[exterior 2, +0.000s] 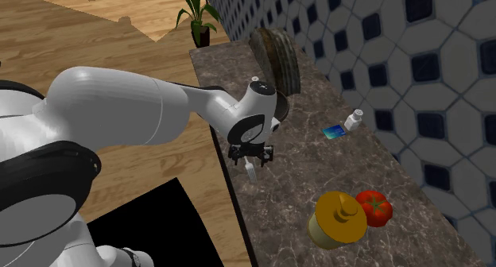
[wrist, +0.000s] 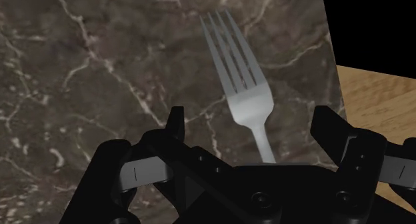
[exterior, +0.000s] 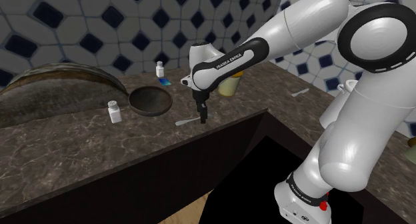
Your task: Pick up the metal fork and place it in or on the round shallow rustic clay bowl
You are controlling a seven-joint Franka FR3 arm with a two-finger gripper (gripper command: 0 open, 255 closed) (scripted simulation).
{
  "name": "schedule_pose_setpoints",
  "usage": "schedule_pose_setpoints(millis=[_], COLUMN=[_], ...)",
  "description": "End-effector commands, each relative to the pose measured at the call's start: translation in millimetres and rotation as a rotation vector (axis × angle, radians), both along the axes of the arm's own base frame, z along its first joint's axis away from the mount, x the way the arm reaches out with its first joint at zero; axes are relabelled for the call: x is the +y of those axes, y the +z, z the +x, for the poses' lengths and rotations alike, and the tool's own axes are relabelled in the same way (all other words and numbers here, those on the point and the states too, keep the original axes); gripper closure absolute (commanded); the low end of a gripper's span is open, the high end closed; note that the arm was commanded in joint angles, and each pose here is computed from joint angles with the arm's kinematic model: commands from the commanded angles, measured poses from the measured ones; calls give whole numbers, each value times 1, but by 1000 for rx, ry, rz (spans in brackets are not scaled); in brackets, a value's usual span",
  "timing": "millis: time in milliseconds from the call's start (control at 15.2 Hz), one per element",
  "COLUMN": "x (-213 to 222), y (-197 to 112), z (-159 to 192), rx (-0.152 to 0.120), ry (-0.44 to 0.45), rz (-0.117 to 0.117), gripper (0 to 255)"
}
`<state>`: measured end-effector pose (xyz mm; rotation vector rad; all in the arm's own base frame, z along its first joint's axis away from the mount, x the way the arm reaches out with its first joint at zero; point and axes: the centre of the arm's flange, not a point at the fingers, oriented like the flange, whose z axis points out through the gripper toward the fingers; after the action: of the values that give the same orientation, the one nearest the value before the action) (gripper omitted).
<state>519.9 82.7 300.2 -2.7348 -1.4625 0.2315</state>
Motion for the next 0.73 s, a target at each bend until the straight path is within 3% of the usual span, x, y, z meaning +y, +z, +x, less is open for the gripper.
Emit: schedule_pose_setpoints(millis=[0, 66, 132, 660], x=[0, 0, 0, 0], y=[0, 0, 0, 0], z=[0, 0, 0, 0], rx=[0, 0, 0, 0], ry=[0, 0, 0, 0], rz=[0, 0, 0, 0], gripper=[0, 0, 255, 255])
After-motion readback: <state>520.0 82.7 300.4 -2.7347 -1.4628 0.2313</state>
